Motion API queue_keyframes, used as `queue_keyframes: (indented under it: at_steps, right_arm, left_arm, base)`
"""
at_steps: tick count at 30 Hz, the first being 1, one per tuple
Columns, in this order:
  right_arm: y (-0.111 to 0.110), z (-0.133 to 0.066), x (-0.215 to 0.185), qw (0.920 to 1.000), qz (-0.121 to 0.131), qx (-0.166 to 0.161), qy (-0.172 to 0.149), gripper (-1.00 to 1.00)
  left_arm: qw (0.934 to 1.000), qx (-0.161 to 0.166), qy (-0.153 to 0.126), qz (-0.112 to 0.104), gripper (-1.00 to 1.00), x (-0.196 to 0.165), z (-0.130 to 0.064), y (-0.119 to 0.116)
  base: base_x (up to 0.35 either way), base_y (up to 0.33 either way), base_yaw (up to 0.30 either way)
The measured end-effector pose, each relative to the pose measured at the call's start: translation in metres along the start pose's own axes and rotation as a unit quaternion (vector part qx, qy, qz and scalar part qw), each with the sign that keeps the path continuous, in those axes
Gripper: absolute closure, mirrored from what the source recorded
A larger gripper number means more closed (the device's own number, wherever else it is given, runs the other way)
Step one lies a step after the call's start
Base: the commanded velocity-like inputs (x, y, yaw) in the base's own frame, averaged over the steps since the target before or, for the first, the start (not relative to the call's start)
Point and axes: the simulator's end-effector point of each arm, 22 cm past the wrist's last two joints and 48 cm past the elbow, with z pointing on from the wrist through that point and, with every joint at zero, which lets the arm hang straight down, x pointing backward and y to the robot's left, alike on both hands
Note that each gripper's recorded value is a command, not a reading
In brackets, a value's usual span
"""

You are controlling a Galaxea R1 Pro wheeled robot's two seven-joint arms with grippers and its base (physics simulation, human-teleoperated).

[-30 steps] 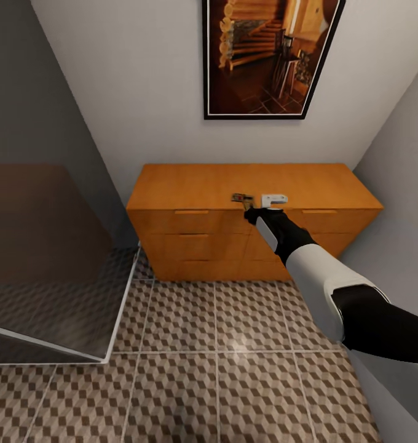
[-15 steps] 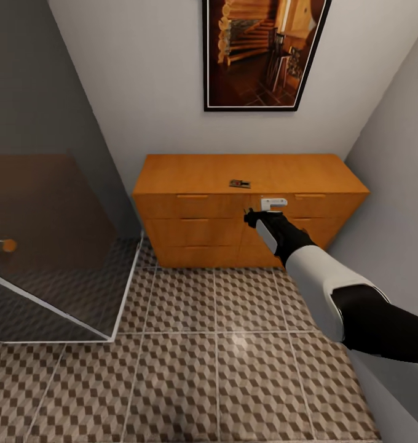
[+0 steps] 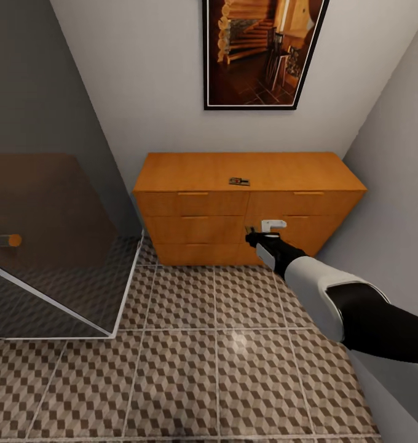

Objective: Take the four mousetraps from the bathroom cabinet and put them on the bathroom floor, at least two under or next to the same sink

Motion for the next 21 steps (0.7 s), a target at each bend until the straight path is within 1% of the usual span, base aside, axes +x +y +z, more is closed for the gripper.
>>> queue_keyframes:
  at_steps: [3,5,7,8,9,10,11,12,13,16,17,18,21]
  right_arm:
    - [0.003,0.002,0.016,1.0000,0.002,-0.008,-0.002,1.00]
    - [0.007,0.003,0.046,0.9998,0.001,-0.018,0.010,1.00]
    - [0.011,0.002,0.096,0.9991,0.001,-0.028,0.031,1.00]
    - [0.012,0.001,0.108,0.9990,0.000,-0.030,0.034,1.00]
    - [0.013,-0.001,0.129,0.9987,0.001,-0.032,0.039,1.00]
    - [0.014,-0.006,0.169,0.9985,-0.007,-0.036,0.040,1.00]
    - [0.014,-0.015,0.217,0.9976,-0.012,-0.038,0.057,1.00]
    - [0.014,-0.022,0.239,0.9973,-0.020,-0.041,0.057,1.00]
    - [0.015,-0.026,0.253,0.9970,-0.026,-0.043,0.059,1.00]
    - [0.016,-0.056,0.335,0.9941,-0.050,-0.058,0.077,1.00]
    - [0.016,-0.068,0.359,0.9932,-0.053,-0.062,0.083,1.00]
    - [0.016,-0.074,0.371,0.9928,-0.054,-0.064,0.085,1.00]
    - [0.019,-0.108,0.426,0.9907,-0.051,-0.083,0.095,1.00]
  left_arm:
    - [1.0000,0.000,-0.001,0.000,-1.00,-0.001,0.000,0.000]
    - [1.0000,0.000,-0.002,0.000,-1.00,-0.001,0.000,0.000]
    - [1.0000,0.001,-0.004,0.000,-1.00,-0.002,0.000,-0.001]
    - [1.0000,0.001,-0.004,0.000,-1.00,-0.003,0.000,-0.001]
    - [1.0000,0.001,-0.005,0.000,-1.00,-0.003,0.000,-0.001]
    - [1.0000,0.002,-0.007,0.000,-1.00,-0.005,0.000,-0.002]
    - [1.0000,0.002,-0.008,0.000,-1.00,-0.006,0.001,-0.003]
    - [0.9999,0.003,-0.010,-0.001,-1.00,-0.008,0.001,-0.005]
    - [0.9999,0.004,-0.012,-0.001,-1.00,-0.009,0.001,-0.006]
    - [0.9996,0.007,-0.026,-0.004,-1.00,-0.023,0.002,-0.011]
    - [0.9994,0.008,-0.032,-0.006,-1.00,-0.029,0.003,-0.013]
    - [0.9993,0.009,-0.035,-0.007,-1.00,-0.032,0.003,-0.014]
    - [0.9985,0.012,-0.053,-0.011,-1.00,-0.049,0.004,-0.018]
  base:
    - [0.000,0.000,0.000]
    - [0.000,0.000,0.000]
    - [0.000,0.000,0.000]
    - [0.000,0.000,0.000]
    - [0.000,0.000,0.000]
    - [0.000,0.000,0.000]
    - [0.000,0.000,0.000]
    - [0.000,0.000,0.000]
    - [0.000,0.000,0.000]
    - [0.000,0.000,0.000]
    - [0.000,0.000,0.000]
    - [0.000,0.000,0.000]
    - [0.000,0.000,0.000]
